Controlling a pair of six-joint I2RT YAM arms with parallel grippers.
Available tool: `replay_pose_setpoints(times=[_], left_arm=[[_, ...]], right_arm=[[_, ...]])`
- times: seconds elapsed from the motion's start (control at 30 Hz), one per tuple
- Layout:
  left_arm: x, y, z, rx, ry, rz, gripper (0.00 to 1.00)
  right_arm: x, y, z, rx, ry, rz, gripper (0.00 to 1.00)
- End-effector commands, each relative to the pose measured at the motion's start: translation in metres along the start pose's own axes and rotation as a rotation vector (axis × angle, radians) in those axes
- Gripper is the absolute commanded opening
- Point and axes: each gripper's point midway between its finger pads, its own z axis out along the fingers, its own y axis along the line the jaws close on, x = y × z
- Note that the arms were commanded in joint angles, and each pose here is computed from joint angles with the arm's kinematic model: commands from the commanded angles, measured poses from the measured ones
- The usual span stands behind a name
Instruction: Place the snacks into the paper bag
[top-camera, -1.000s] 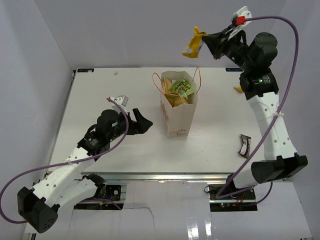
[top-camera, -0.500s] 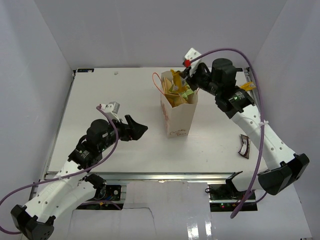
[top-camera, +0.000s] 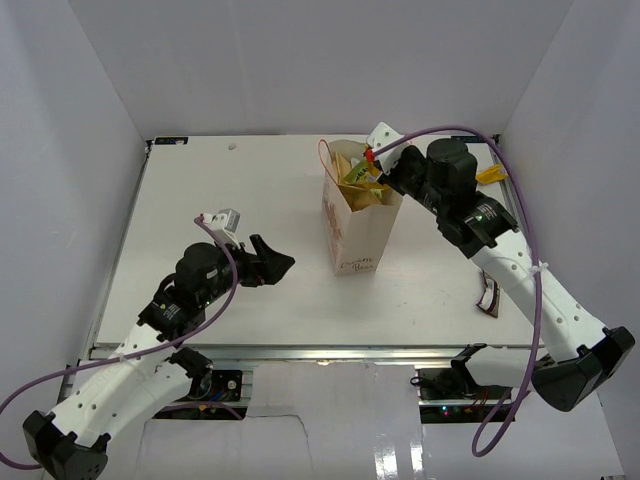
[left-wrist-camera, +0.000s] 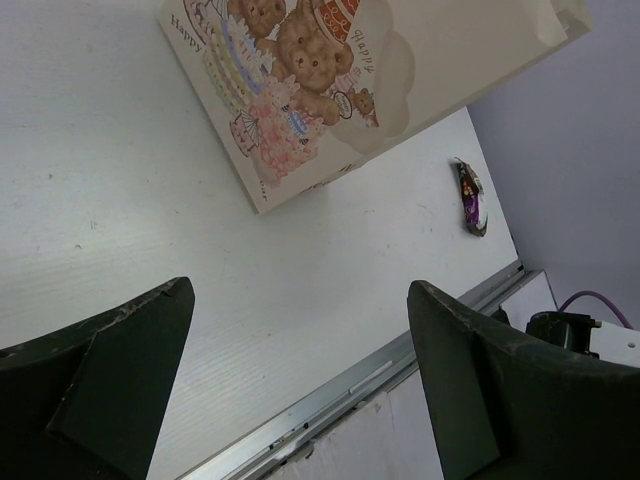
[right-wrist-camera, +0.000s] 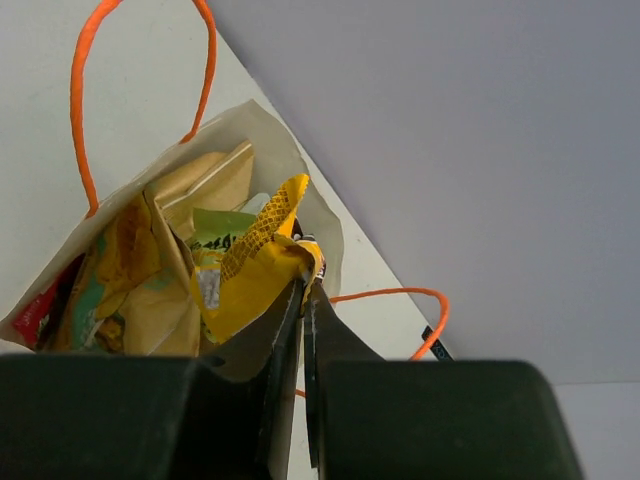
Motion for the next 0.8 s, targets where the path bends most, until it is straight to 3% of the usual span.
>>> replay_pose_setpoints(times=[0.0,0.33,0.7,0.77], left_arm=[[-0.005,-0.002,0.003,0.004,-0.005,0.014,0.98],[-0.004,-0.001,0.007,0.005,-0.003,0.024,0.98],[-0.006,-0.002,0.005,0.009,-0.009,0.025,0.98],[-0.005,-0.002,0.004,0.006,-0.010,0.023,0.98]], right_arm=[[-0.016,-0.023,-0.008,0.098,-0.029,-0.053,0.08],[-0.001,-0.013,-0.008,0.087,0.010,-0.080,0.08],[0.048,0.053,0.005,-0.092,0.118,-0.001,0.08],[0.052,0.059,0.006,-0.112,0.131,0.011,0.14]])
